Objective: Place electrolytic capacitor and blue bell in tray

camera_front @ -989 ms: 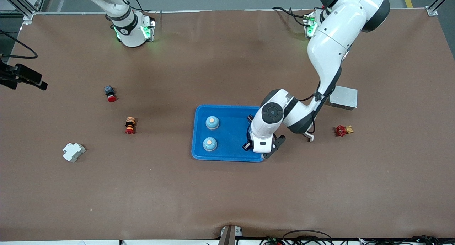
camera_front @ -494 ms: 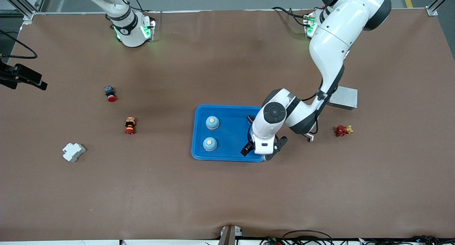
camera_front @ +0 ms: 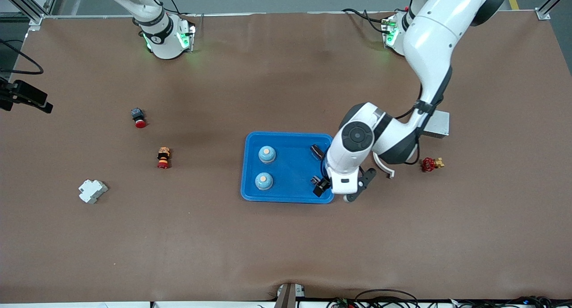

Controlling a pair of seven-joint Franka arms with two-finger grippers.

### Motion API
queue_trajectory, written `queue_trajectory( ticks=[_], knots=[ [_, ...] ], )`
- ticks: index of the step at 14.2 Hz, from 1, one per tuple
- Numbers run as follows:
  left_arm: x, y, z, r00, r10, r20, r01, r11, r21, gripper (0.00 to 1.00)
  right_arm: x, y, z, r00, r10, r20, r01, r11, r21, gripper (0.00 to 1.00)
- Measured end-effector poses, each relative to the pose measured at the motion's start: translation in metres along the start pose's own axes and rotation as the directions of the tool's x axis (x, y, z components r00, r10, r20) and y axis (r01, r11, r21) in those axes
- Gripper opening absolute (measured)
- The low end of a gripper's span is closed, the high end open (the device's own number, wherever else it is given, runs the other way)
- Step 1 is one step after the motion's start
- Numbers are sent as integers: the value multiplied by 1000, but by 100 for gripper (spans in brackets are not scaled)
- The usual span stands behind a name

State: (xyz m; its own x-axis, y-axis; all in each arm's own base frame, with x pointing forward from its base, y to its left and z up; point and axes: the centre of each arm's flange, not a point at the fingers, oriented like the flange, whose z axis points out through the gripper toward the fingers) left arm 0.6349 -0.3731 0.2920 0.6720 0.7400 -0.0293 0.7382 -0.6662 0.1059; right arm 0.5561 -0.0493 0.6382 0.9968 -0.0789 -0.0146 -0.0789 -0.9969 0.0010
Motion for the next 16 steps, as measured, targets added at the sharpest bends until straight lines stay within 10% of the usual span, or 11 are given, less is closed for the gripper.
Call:
queue_trajectory(
  ticks=[6,16],
  knots=[
    [104,-47,-77,982,93,166,-98,995,23,100,0,-2,0,1000,0,2,0,1000,21,100],
    [242,-127,-75,943,329,51,-333,937,101,100,0,-2,0,1000,0,2,0,1000,21,100]
  ],
)
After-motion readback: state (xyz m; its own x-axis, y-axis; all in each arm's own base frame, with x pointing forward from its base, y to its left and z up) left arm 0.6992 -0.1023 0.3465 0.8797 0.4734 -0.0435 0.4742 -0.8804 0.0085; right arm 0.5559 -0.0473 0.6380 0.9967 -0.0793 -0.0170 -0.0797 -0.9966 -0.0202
